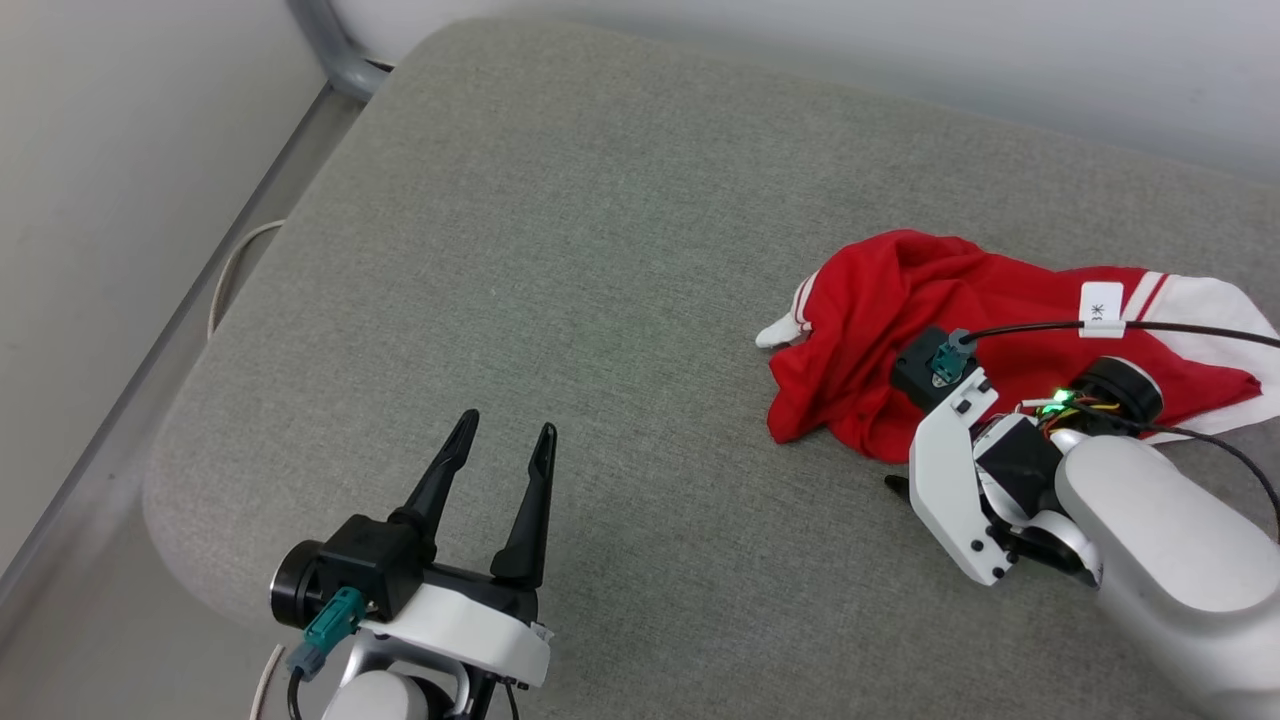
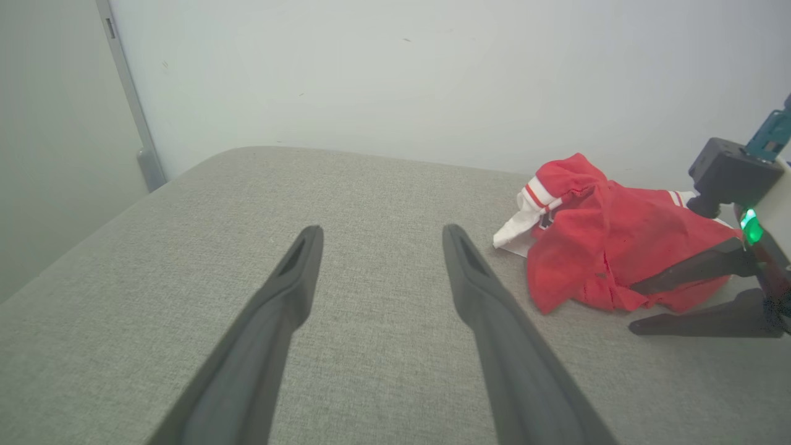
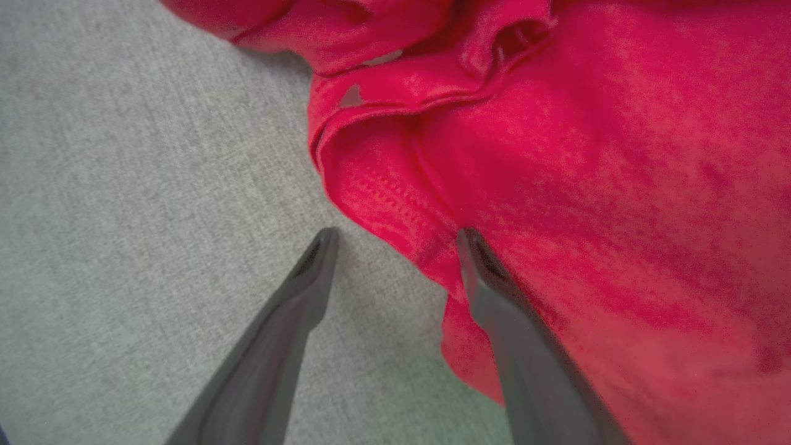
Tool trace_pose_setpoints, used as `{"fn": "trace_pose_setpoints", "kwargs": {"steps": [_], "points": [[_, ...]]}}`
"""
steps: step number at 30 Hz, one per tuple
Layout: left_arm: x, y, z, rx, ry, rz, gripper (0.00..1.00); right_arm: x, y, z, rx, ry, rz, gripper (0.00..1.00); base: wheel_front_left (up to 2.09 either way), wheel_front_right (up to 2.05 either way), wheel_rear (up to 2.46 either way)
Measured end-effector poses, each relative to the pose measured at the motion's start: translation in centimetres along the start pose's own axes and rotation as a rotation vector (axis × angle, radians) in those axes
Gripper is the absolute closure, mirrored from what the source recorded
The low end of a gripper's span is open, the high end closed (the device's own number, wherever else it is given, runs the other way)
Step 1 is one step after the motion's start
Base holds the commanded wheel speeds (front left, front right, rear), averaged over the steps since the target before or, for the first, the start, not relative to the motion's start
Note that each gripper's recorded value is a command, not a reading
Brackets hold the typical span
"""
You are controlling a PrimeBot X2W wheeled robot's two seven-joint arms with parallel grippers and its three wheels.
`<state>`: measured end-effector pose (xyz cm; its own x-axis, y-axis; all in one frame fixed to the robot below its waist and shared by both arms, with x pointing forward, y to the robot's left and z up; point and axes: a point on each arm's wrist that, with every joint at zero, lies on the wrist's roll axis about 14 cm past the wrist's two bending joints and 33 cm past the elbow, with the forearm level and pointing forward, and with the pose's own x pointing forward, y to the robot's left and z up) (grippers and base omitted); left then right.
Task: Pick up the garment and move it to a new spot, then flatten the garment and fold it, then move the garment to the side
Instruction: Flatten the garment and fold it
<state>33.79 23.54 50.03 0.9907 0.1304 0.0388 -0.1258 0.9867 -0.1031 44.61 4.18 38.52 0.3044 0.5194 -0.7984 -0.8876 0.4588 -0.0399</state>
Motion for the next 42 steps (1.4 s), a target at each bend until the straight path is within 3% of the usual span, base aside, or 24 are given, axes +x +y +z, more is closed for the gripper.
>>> {"fn": "trace_pose_setpoints", "kwargs": {"steps": [4,5,6,7,21,30,42], "points": [[-0.3,0.8,-0.2,0.006,0.010,0.030,0.00,1.1,0.1,-1.2,-0.020,0.081,0.026,0.00,0.00,0.00,0.00],[-0.3,0.9,-0.2,0.008,0.012,0.034,0.00,1.3,0.1,-1.4,-0.020,0.093,0.034,0.09,0.00,0.00,0.00],[-0.4,0.9,-0.3,0.008,0.013,0.036,0.00,1.3,0.2,-1.6,-0.020,0.101,0.039,0.67,0.00,0.00,0.00],[-0.4,0.9,-0.3,0.008,0.013,0.037,0.00,1.3,0.2,-1.6,-0.017,0.103,0.044,1.00,0.00,0.00,0.00],[-0.7,-0.3,0.7,0.006,-0.028,-0.025,0.00,-3.5,0.9,-4.5,0.084,0.059,0.017,1.00,0.00,0.00,0.00],[-0.8,-2.4,1.4,-0.005,-0.059,-0.113,0.00,-9.9,0.2,-12.2,0.234,0.153,-0.090,1.00,0.00,0.00,0.00],[-0.2,-6.1,1.6,-0.027,-0.072,-0.225,0.00,-17.4,1.1,-25.0,0.568,0.330,-0.239,1.00,0.00,0.00,0.00]]}}
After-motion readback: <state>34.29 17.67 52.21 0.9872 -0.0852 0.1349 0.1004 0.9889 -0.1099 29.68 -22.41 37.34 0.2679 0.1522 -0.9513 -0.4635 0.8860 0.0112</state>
